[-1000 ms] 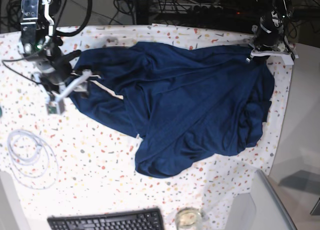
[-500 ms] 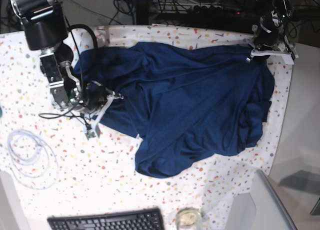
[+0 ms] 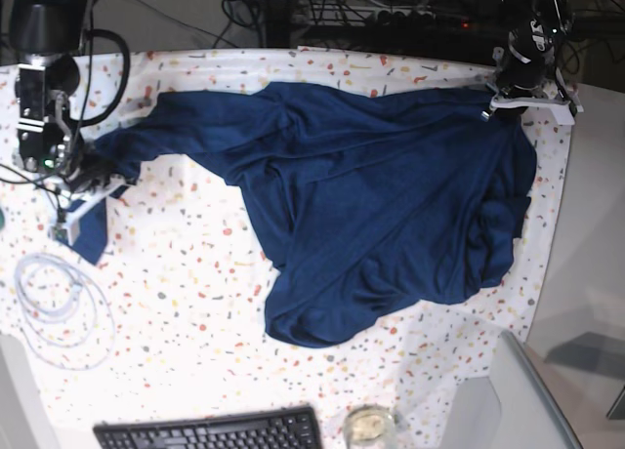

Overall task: Layout the t-shirt on the table in an organized manner, then fold the t-shirt properly
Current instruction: 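Grasp a loose flap with the right gripper and pull it outward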

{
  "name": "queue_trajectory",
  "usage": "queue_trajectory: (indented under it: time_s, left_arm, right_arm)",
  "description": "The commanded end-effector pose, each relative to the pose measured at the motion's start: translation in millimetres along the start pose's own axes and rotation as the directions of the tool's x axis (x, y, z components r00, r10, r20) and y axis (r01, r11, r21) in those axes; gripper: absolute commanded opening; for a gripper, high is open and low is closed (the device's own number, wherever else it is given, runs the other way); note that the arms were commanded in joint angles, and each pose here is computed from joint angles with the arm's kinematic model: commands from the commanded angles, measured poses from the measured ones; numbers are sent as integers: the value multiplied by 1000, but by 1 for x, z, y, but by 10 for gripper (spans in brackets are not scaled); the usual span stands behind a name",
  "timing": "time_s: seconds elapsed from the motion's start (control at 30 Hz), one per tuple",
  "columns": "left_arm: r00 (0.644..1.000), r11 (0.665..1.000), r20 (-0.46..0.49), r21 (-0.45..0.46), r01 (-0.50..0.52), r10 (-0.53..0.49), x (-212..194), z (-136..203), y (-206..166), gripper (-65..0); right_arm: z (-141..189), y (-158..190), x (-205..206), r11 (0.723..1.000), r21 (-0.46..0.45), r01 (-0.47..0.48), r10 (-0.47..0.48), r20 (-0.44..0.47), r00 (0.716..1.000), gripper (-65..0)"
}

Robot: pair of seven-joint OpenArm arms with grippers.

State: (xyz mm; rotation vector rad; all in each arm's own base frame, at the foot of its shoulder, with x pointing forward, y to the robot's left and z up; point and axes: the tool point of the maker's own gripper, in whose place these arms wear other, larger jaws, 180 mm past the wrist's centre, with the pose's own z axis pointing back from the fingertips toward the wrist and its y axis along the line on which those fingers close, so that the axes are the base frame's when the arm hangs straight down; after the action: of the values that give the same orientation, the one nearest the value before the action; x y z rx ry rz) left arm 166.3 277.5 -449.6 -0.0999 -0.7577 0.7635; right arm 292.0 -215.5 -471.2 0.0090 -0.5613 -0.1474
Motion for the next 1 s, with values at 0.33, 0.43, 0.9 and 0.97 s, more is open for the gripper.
queue_trajectory:
  time_s: [0.33,0.43,0.9,0.97]
  left_arm:
    - [998,1000,56,-8,28,-27,16,17,1,-286]
    - [995,999,92,-4,34,-33,28,25,2,-237]
    - [973,986,225,147,-75,41,65,53,65,-229]
    - [973,986,228,150,-77,41,66,54,66,-229]
  right_arm:
    - [41,186,53,862,297,-411,339,264,903,-267]
    - [27,212,43,826,330,-456,398,231,888,-267]
    - [-29,212,45,852,307,-424,400,142,906,-270]
    - [-33,209,38,855,307,-419,401,121,908,-306]
